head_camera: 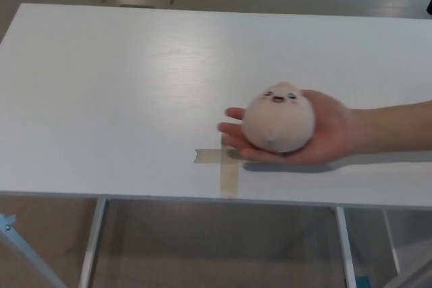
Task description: Use the left hand to take the pink dumpling toy on a person's hand and put it on the desk.
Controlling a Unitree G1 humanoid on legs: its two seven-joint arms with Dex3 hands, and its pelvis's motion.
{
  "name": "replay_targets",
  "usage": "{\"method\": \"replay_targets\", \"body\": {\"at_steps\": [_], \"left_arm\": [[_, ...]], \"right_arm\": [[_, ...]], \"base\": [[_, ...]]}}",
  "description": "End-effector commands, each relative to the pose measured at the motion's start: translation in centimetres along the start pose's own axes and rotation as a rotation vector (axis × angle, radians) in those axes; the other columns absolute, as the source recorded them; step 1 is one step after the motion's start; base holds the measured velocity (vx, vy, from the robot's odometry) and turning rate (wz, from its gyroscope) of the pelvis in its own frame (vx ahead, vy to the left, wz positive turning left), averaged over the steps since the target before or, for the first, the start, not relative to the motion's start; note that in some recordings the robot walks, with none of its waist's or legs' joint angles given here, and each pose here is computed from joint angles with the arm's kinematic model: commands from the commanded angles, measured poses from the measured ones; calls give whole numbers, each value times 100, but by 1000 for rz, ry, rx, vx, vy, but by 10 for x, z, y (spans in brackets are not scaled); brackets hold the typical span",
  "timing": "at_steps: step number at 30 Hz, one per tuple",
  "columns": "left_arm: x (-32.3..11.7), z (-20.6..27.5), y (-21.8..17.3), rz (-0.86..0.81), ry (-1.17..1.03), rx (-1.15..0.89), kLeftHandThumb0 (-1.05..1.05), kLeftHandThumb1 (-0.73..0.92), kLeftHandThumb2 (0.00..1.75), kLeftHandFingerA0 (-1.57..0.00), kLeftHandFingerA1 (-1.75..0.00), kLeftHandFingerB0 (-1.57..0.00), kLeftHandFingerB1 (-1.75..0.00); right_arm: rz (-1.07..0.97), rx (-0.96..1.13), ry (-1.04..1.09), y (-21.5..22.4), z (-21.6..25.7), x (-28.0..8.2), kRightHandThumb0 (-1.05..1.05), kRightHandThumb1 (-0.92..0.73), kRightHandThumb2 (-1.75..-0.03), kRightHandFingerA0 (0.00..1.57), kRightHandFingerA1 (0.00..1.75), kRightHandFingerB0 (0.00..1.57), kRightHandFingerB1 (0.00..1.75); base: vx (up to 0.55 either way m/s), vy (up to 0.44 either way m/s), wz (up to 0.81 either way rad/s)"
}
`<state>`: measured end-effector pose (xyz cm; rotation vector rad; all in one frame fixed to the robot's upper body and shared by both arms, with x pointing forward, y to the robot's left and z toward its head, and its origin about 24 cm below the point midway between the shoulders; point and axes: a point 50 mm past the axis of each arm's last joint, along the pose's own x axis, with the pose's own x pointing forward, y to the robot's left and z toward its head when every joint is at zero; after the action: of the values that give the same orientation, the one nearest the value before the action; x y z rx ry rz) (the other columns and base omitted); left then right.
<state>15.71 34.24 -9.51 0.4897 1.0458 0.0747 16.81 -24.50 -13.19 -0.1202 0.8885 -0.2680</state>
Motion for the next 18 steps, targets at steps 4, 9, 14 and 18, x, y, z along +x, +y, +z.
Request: {"method": "replay_targets", "body": {"at_steps": [4, 9, 14, 18], "left_arm": [[0, -1, 0, -10, 4, 13, -39, 55, 57, -45, -38, -27, -32], [0, -1, 0, -11, 4, 16, -40, 55, 57, -44, -38, -27, -32], [-1, -2, 0, -15, 1, 17, -39, 55, 57, -44, -38, -27, -32], [-1, -1, -1, -15, -6, 12, -40, 55, 57, -44, -38, -27, -32]], "right_arm": [[-4, 18, 14, -2, -4, -1, -27, -65, -59, 47, 41, 37, 37], [-2, 14, 18, -2, -5, -1, -27, -65, -59, 47, 41, 38, 37], [-7, 1, 22, -2, -6, -1, -26, -65, -59, 47, 41, 38, 37], [-5, 4, 22, -2, -6, -1, -26, -65, -59, 48, 41, 38, 37]], "base": [[0, 0, 0], [0, 0, 0], [0, 0, 0], [0, 0, 0]]}}
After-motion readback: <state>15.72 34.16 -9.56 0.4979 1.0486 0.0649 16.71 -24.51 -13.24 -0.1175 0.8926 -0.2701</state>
